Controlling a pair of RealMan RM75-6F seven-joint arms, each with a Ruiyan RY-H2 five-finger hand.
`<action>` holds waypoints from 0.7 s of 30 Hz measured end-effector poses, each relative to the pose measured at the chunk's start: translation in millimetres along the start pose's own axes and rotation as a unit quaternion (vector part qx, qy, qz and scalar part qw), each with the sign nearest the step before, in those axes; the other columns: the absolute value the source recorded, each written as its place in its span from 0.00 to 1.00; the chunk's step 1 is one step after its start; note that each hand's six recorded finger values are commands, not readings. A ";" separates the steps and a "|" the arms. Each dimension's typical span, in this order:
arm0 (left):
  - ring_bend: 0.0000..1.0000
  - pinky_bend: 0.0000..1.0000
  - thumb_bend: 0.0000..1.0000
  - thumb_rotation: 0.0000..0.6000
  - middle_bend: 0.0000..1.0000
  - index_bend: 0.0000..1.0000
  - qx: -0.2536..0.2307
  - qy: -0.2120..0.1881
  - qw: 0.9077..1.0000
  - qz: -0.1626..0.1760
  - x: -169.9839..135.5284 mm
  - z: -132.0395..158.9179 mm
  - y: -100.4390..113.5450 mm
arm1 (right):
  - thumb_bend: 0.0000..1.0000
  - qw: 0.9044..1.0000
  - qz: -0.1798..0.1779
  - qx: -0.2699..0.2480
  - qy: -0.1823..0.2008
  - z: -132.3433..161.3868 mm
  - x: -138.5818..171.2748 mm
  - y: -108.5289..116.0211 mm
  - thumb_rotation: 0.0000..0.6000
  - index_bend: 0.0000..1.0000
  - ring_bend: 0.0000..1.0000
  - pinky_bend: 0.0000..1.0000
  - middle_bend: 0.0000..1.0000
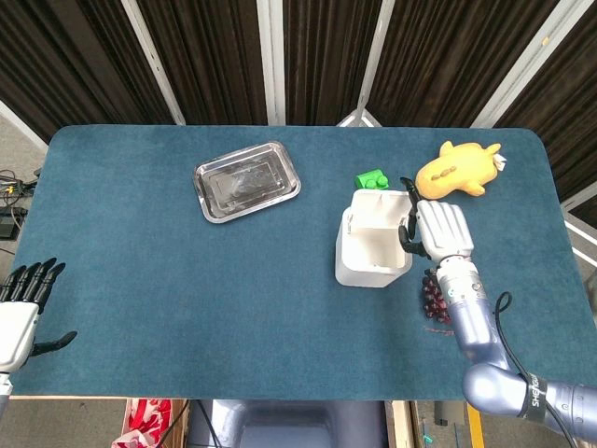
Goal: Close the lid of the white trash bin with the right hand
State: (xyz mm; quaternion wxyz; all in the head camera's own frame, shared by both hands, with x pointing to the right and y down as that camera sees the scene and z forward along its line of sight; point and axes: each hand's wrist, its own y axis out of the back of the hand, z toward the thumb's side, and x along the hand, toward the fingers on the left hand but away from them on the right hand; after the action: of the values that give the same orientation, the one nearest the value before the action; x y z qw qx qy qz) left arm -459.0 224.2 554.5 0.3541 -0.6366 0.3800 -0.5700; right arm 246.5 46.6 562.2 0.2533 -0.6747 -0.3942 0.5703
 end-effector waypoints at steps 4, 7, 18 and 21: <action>0.00 0.00 0.00 1.00 0.00 0.00 -0.003 0.002 1.000 -0.001 -0.3 -0.8 0.1 | 0.58 1.000 0.005 0.001 -0.002 2.8 1.7 -1.6 1.00 0.16 0.75 0.75 0.69; 0.00 0.00 0.00 1.00 0.00 0.00 -0.003 0.001 1.000 0.000 -0.6 -0.4 0.5 | 0.58 1.000 0.012 0.001 -0.005 3.1 3.9 -3.3 1.00 0.22 0.75 0.75 0.69; 0.00 0.00 0.00 1.00 0.00 0.00 0.002 -0.004 1.000 0.003 -2.5 2.2 1.3 | 0.58 0.999 0.037 0.015 0.001 4.1 21.4 -9.7 1.00 0.26 0.75 0.75 0.69; 0.00 0.00 0.00 1.00 0.00 0.00 0.004 -0.005 1.000 0.004 -3.3 2.8 1.2 | 0.58 0.999 0.046 0.015 0.006 5.2 28.8 -12.8 1.00 0.26 0.75 0.75 0.69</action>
State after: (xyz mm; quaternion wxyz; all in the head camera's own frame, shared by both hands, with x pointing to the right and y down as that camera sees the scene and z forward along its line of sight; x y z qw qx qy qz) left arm -456.4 226.6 551.6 0.3603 -0.6366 0.3787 -0.5670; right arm 239.5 76.9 554.8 0.2396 -0.6918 -0.3525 0.5829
